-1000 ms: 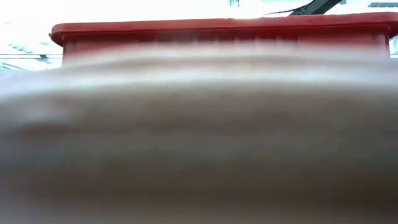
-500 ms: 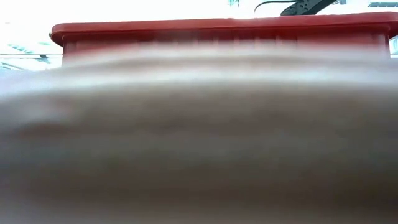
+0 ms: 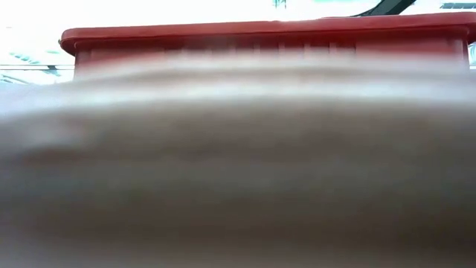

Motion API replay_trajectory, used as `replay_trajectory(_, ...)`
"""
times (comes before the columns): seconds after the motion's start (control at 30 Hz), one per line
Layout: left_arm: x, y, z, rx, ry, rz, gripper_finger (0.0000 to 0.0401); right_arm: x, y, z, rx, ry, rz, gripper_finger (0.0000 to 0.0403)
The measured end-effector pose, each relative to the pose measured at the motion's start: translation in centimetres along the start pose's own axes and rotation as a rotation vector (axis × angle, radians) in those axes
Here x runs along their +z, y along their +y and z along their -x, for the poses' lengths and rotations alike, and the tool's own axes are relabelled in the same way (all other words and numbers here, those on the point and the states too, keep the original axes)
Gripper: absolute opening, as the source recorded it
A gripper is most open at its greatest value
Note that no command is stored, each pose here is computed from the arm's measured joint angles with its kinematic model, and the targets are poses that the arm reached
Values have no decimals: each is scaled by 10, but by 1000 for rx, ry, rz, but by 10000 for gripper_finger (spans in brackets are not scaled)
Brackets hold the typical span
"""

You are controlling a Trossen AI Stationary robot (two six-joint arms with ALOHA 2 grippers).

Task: Pick and place slides into bin
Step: Put the pink slide into the red bin

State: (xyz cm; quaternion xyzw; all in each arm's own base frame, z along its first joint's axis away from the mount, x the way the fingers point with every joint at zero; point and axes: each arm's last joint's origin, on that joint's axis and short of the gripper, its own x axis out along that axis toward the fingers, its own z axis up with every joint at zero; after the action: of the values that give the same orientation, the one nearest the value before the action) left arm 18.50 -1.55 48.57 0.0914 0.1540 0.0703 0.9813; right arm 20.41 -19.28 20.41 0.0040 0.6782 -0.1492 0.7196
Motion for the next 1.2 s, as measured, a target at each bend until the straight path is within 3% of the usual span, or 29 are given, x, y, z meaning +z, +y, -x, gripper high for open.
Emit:
replay_trajectory(0.47, 0, 0, 0, 0, 3, -1, 241, -3, -8, 62, -141, -240, -51, 212)
replay_trajectory(0.77, -1, 0, 0, 0, 6, -7, 241, -19, -5, 115, -222, -546, -192, 212)
replay_trajectory(0.97, -3, -1, 0, -5, 31, -44, 241, -27, 8, 148, -77, -816, -235, 212)
replay_trajectory(1.2, -4, -7, 2, -39, 44, -106, 241, -27, 32, 170, 193, -1013, -101, 212)
